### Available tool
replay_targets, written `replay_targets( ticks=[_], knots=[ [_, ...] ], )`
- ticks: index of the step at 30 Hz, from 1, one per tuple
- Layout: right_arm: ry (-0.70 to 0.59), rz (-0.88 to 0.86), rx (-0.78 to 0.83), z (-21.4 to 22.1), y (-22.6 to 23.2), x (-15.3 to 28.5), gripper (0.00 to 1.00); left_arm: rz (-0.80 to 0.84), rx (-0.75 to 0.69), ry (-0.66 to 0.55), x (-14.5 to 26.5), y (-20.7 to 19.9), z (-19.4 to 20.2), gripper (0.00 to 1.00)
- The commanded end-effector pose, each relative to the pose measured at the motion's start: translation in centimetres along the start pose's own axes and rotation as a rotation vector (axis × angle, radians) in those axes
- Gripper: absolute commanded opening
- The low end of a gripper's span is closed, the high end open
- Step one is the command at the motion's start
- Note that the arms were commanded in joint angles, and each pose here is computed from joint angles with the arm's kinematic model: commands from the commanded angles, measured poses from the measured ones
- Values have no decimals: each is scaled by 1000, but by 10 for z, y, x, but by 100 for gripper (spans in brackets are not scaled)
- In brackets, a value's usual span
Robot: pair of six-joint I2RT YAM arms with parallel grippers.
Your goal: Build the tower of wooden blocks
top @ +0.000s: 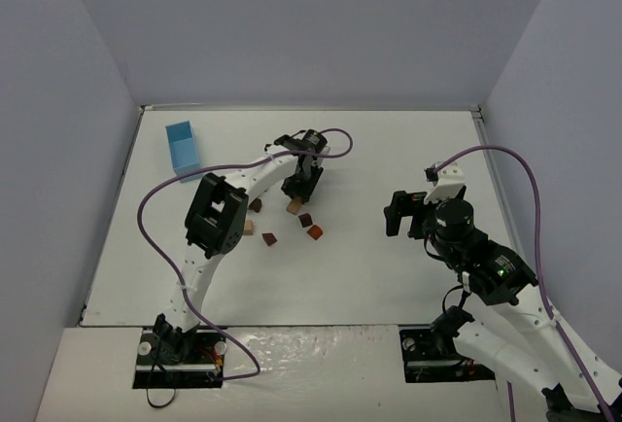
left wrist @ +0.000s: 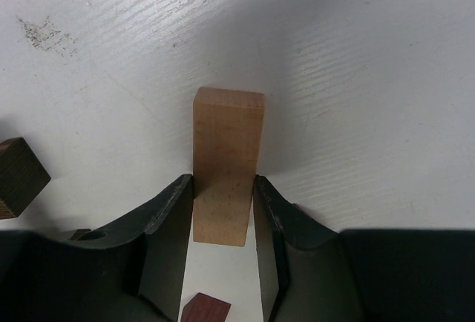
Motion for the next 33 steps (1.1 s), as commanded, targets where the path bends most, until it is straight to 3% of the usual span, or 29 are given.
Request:
replay_targets(
  ticks=[1,6,13,20,33],
  knots=[
    [-61,-2,-25,-13,3,-2,100,31,23,-96,44,-1,-14,2],
    [-68,-4,-22,-16,3,0,100,20,76,-149,87,9,-16,2],
    [-59,-2,-14,-16,4,-3,100,-35,152,-166,125,56,-5,2],
    [-62,5,-6,-17,4,-3,100,-77,168,-141,123,94,6,2],
    [-57,6,-6,-16,4,-4,100,-103,150,-98,96,123,2,2]
  ],
)
Point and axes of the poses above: each gripper's point midway between its finger pads, its own x axis back along the fingers, its own y axis along the line the jaws close on, z = x × y, the point moved 5 cm from there along x, back along the fingers, and after that the axes turned 2 degrees about -x, right-handed, at the moved point
